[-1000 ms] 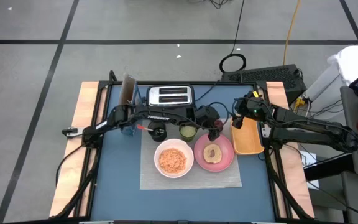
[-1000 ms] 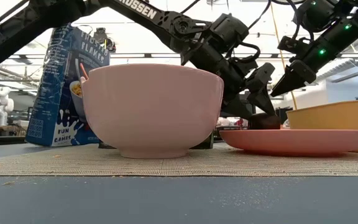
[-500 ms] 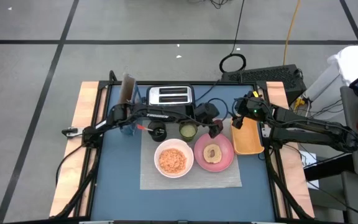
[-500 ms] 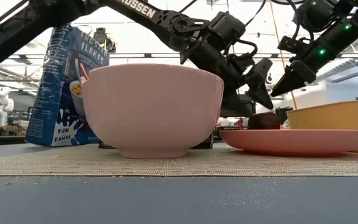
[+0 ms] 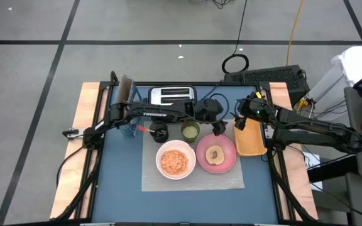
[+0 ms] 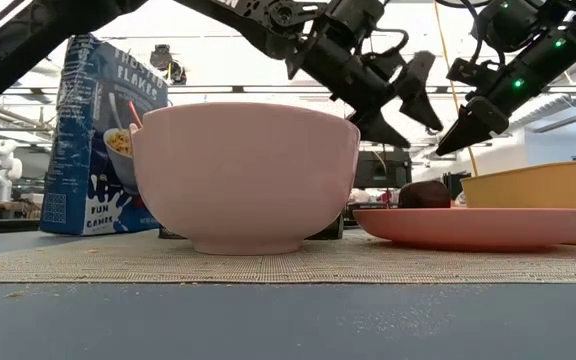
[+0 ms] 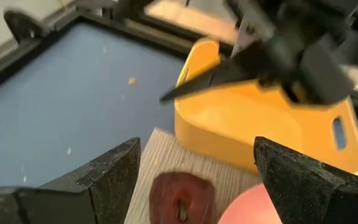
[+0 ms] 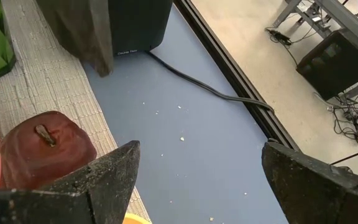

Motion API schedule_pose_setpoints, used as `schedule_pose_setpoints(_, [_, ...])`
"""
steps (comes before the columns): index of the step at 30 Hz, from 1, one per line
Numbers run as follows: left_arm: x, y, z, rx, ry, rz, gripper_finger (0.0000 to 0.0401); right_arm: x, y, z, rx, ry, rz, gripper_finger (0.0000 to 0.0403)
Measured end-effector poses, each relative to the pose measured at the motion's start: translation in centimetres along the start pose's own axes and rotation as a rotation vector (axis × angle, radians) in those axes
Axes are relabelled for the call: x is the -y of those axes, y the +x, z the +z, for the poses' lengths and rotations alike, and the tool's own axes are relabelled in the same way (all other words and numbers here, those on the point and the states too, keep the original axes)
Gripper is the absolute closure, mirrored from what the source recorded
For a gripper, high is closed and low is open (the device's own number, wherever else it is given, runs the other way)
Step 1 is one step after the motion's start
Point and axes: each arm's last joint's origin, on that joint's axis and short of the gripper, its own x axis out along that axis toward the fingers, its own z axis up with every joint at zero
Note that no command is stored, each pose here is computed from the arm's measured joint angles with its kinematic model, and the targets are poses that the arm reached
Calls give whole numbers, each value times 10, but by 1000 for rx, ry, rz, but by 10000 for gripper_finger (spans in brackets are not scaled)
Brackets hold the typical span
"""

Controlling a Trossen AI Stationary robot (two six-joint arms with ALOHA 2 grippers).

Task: Arrange a breakfast setting
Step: Put the orange spoon on the left of the gray mat

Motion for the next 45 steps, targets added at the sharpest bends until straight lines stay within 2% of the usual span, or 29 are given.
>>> schedule_pose_setpoints(13, [6, -22, 27, 127, 37, -29, 84, 0, 0, 0, 1, 1, -1, 78])
schedule_pose_setpoints(20, [9, -47, 45, 150, 93, -30, 84, 0, 0, 0, 0, 0, 0, 78])
schedule_pose_setpoints(26, [11, -90, 66, 129, 191, -19, 84, 0, 0, 0, -4, -1, 1, 78])
schedule_pose_setpoints(35, [9, -174, 76, -70, 221, 9, 84, 0, 0, 0, -5, -1, 1, 78])
schedule_pose_setpoints(42, [7, -246, 79, -162, 184, 22, 84, 0, 0, 0, -3, -1, 1, 78])
schedule_pose_setpoints(45, [3, -270, 73, -233, 102, 45, 84, 0, 0, 0, 1, 1, 0, 78])
